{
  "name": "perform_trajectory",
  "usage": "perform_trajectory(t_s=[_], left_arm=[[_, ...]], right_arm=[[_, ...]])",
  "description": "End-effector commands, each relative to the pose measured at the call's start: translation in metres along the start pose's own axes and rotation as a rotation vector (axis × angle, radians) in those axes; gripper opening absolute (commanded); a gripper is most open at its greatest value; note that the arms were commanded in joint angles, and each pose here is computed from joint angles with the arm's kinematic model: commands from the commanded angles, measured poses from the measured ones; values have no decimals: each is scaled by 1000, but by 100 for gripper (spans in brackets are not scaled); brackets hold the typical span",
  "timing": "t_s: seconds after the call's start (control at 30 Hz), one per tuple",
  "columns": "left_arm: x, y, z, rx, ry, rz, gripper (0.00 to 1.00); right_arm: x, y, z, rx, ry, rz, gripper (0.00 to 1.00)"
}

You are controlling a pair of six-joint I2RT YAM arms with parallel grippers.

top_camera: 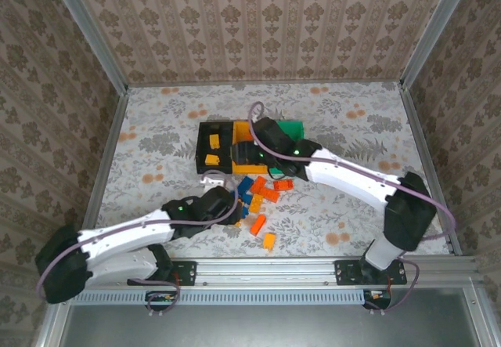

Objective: Sort the legos into containers by color

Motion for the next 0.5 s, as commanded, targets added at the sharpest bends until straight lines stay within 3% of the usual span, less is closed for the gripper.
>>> perform_trajectory(t_s=[0.0, 0.23, 0.47], left_arm=[[-24, 6, 10, 75, 47, 62, 83], [-20, 14, 33, 164, 102, -7, 71], [-16, 23, 40, 189, 118, -46, 66]], right_arm=[[-20, -14, 16, -21, 28, 62, 76], [-41, -37, 27, -62, 78, 81, 77], [-47, -45, 24, -88, 90, 85, 77]])
Point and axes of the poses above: each hand's point on the last joint's axis, 136 mm out from that joint toward the fingers, its own y axis out along the fingers, its own x axis along the line the jaws close on, z = x × y, the point moved 2 cm from there along -y, back along the fingers, and after that the axes turned 11 degrees about -y, right-handed, at the moved point
